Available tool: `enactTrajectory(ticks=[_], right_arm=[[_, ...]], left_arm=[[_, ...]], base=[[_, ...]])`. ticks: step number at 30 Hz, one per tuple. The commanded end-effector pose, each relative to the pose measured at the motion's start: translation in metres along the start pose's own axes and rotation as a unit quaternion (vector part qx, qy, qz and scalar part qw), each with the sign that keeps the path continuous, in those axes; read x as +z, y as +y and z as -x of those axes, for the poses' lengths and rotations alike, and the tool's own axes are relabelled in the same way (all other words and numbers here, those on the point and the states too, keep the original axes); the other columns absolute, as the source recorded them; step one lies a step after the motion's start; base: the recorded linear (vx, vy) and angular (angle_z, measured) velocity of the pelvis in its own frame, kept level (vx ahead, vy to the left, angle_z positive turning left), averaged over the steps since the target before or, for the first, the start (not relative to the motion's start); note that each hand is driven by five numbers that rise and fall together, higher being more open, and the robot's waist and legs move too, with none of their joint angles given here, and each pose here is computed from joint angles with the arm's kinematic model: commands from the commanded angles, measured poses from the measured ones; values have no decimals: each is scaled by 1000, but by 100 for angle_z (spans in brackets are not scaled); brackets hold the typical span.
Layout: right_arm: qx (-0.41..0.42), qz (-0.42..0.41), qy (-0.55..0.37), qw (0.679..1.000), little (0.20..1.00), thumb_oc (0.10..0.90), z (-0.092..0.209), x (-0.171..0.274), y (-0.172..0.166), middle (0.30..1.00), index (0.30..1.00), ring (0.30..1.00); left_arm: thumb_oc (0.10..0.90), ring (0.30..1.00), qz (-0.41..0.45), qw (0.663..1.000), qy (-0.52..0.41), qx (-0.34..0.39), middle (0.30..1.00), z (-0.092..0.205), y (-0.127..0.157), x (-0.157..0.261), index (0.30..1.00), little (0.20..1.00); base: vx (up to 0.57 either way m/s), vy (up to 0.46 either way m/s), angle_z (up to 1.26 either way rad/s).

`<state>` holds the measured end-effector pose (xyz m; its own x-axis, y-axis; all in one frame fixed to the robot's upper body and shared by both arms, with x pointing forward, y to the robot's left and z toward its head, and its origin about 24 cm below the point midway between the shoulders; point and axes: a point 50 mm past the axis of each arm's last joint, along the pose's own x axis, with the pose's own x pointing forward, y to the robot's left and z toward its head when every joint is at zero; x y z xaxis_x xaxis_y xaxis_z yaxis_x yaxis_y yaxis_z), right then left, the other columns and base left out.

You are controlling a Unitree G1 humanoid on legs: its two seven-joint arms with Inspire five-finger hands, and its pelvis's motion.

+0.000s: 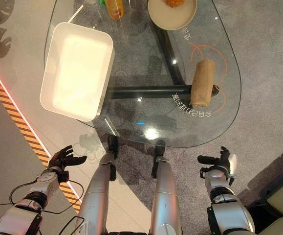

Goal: Wipe the table with a cloth and put it in the basket.

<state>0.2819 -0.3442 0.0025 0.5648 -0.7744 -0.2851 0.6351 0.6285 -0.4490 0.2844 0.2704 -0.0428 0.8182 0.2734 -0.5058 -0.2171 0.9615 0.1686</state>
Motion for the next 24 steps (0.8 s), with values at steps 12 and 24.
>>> enactTrajectory(ticks=[12, 24], right_arm=[[-217, -105, -117, 963, 900, 800, -16, 55, -76, 900, 900, 900], [-223, -196, -361, 884, 900, 800, 34, 165, -65, 900, 900, 900]], left_arm=[[800, 900, -13, 998, 18, 53, 900, 10, 47, -19, 900, 900], [800, 900, -5, 998, 10, 60, 900, 11, 45, -17, 900, 900]], base=[[0, 0, 0], [-8, 5, 0]])
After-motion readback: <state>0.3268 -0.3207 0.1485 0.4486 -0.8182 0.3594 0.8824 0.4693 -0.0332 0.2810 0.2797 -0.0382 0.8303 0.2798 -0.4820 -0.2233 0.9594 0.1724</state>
